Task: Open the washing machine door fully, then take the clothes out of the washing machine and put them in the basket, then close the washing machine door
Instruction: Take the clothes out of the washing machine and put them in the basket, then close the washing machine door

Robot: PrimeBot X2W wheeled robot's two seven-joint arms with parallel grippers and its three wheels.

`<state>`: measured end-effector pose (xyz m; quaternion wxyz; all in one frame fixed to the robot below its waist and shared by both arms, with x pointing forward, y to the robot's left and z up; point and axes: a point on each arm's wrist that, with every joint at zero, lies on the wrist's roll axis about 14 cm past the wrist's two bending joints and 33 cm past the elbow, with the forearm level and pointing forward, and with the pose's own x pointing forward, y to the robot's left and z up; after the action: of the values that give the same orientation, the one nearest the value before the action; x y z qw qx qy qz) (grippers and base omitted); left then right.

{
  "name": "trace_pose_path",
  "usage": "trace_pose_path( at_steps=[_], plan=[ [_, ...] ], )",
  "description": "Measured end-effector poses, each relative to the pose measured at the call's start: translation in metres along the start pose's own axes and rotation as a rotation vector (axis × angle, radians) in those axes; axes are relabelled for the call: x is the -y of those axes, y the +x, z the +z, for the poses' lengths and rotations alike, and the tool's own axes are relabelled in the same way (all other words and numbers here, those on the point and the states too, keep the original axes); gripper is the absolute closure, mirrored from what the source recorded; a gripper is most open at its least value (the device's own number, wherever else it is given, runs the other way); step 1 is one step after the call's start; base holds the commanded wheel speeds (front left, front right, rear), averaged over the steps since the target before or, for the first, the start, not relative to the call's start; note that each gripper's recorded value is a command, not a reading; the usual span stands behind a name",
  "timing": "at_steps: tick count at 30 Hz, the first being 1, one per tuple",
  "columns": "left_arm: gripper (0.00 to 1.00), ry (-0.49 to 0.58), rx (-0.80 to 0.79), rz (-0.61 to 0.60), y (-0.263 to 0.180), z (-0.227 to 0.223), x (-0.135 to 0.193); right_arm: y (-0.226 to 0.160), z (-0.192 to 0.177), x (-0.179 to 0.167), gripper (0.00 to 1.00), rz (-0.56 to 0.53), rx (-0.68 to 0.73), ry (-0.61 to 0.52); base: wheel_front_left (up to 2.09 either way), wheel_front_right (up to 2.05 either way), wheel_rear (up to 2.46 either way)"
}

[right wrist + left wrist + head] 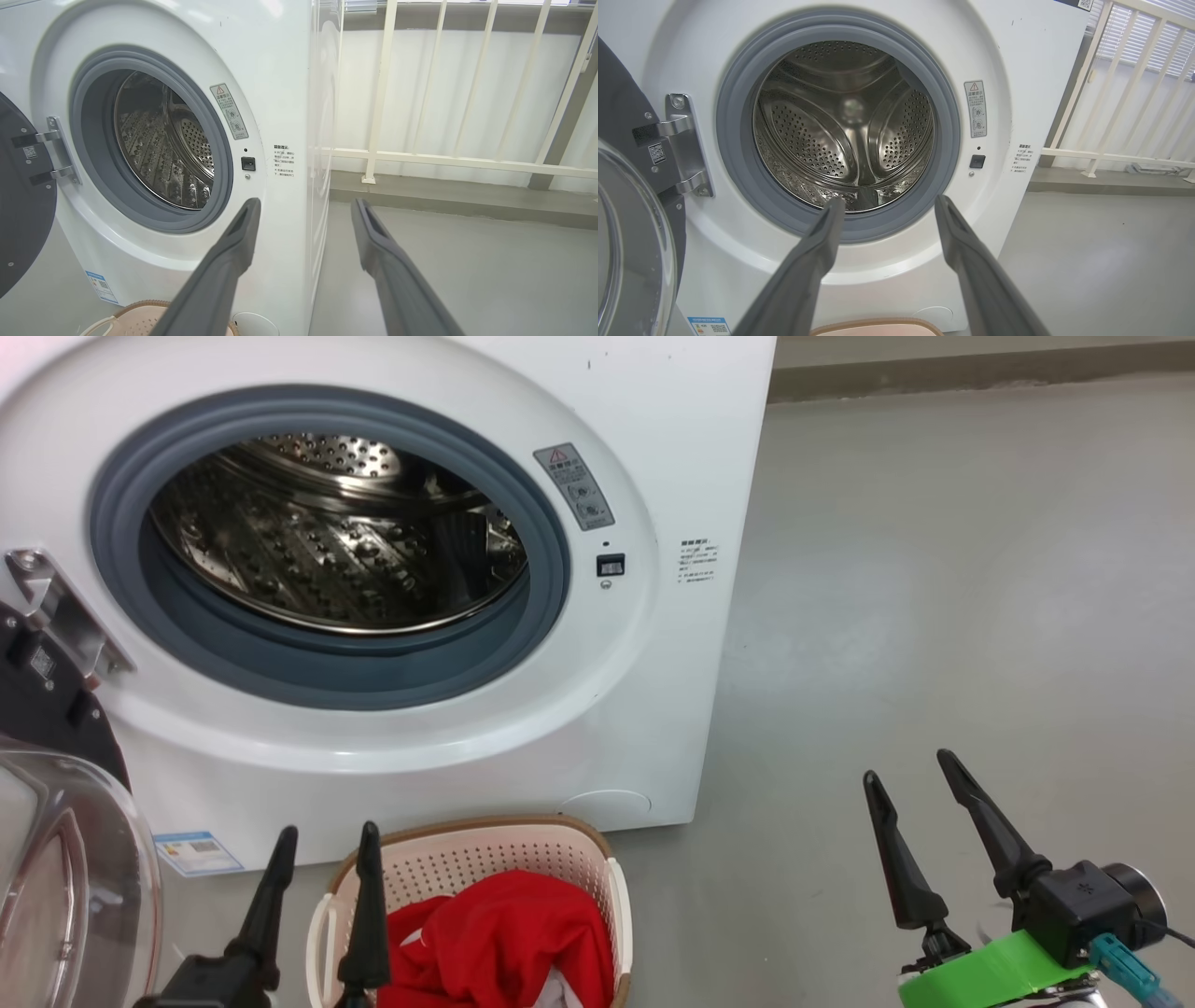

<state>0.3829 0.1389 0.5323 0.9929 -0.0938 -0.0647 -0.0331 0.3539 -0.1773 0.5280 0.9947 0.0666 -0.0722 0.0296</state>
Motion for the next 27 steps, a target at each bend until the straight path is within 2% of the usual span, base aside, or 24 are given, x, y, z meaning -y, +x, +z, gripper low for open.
trace_pose_path(
  at_steps=[10,27],
  plan=[
    [0.0,0.008,-0.002,-0.005,-0.011,0.003,0.001,-0.014,0.008,0.008,0.0,-0.029,0.01,-0.004,0.0,0.0,0.0],
    [0.0,0.026,-0.019,-0.002,-0.014,-0.001,-0.003,-0.012,0.012,0.007,0.0,-0.027,0.016,-0.01,-0.12,0.12,0.0]
  ],
)
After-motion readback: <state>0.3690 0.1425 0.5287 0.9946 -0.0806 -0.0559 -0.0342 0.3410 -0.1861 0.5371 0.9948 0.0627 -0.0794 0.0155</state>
